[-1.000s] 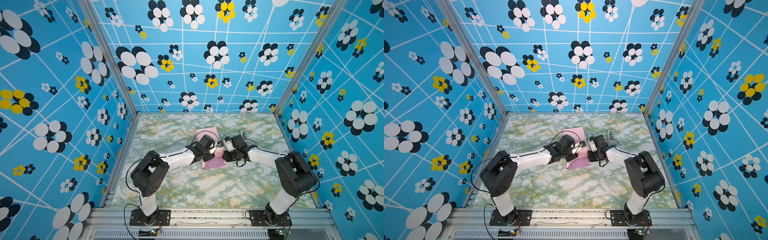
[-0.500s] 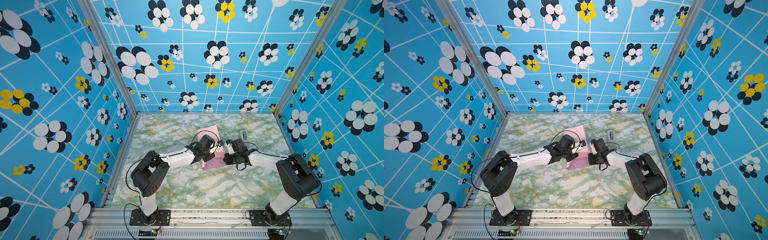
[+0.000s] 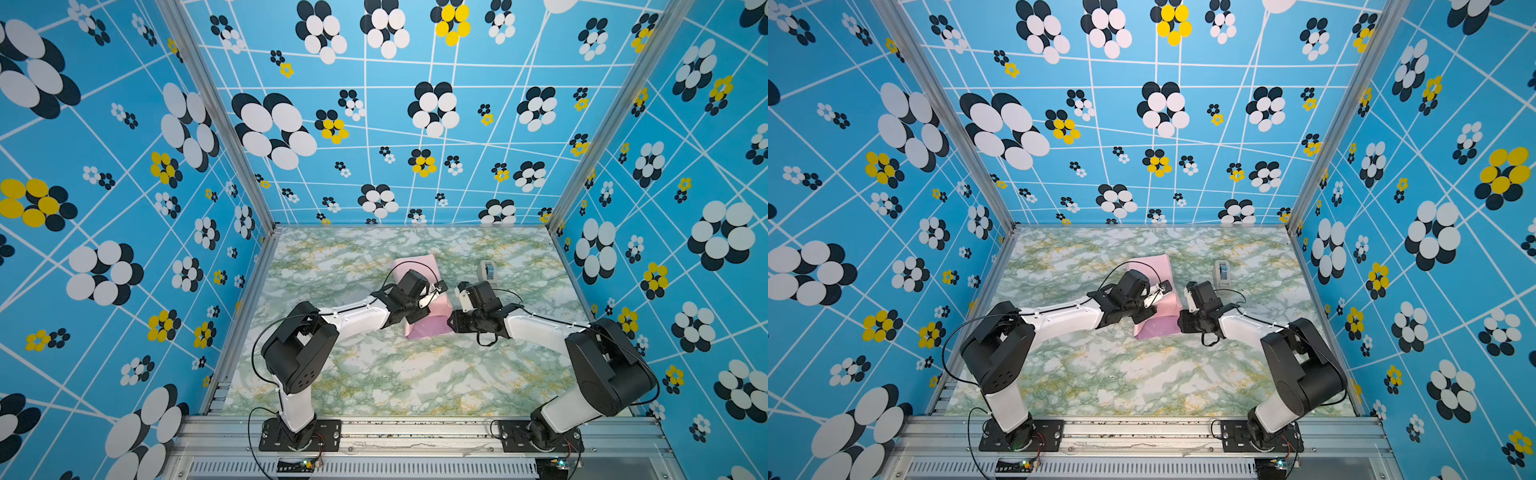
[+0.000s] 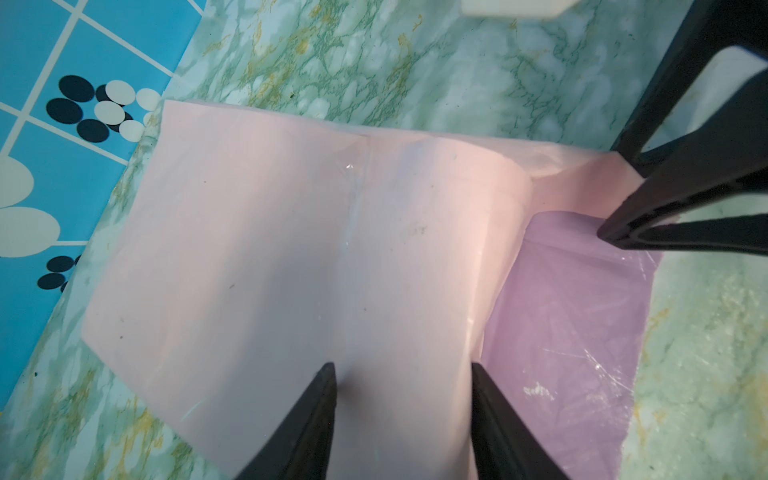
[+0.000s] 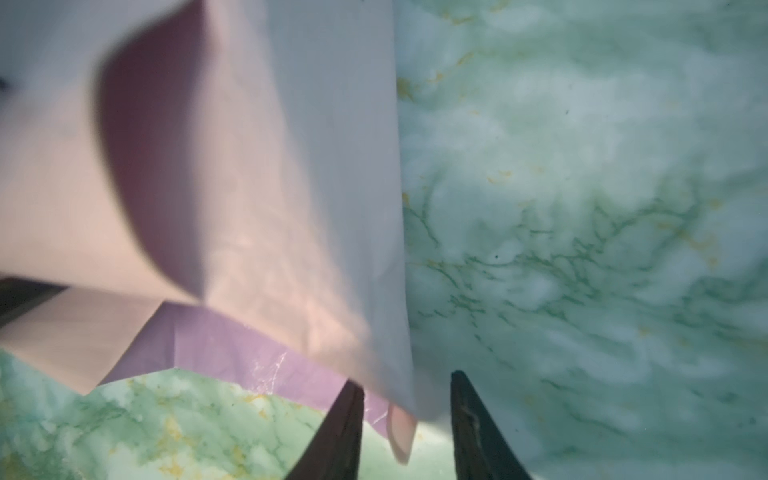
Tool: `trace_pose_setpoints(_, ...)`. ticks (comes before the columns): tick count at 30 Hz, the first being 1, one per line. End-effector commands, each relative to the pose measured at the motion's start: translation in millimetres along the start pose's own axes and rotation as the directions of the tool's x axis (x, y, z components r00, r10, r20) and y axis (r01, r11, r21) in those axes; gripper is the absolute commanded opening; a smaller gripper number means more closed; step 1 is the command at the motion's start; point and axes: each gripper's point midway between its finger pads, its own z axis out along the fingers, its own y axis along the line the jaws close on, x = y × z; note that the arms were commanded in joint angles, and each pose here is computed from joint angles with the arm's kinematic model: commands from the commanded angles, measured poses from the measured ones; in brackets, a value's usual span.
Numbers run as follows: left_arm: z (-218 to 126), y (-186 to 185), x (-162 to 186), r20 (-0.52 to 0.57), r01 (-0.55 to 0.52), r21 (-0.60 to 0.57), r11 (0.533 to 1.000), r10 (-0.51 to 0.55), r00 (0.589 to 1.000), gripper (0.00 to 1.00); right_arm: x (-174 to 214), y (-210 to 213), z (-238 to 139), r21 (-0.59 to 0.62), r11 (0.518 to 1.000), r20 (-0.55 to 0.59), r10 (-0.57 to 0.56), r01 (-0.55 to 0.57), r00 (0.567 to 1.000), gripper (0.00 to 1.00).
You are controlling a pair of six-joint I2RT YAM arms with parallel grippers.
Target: Wrap the gift box in paper
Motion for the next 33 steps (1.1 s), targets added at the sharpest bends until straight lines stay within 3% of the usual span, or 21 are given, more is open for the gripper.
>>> trace_pose_setpoints(1,-0.1,-8.0,9.3,-0.021,0.021,0.024,1.0,-0.02,1.0,0.51,-0.6,4.4,-13.8,-0.07,0.996,0.023,0.065,-0.063,0.998,0.42)
trace_pose_setpoints(6,1.0,-9.7,10.5,-0.023,0.019,0.03,0.999,-0.018,1.0,0.52,-16.6,1.2,-35.5,-0.236,0.952,0.121,0.23,-0.198,0.966,0.45)
trace_pose_setpoints(11,-0.8,-15.1,9.2,-0.012,0.027,0.053,0.998,-0.026,1.0,0.54,-19.9,-20.0,-34.3,-0.159,0.945,0.119,0.306,-0.286,0.945,0.42)
trace_pose_setpoints(17,0.6,-18.4,10.6,-0.016,0.031,0.061,0.998,-0.03,0.999,0.53,-26.2,-18.1,-19.1,-0.118,0.953,0.089,0.289,-0.278,0.953,0.23)
trace_pose_setpoints(27,1.1,-20.8,10.4,-0.013,0.024,0.071,0.997,-0.024,1.0,0.53,-32.9,23.7,4.1,-0.206,0.963,0.06,0.191,-0.175,0.98,0.2)
trace_pose_setpoints(33,1.4,-22.1,11.4,-0.012,0.026,0.076,0.997,-0.025,1.0,0.53,-28.6,19.2,10.6,-0.183,0.965,0.078,0.203,-0.186,0.976,0.19)
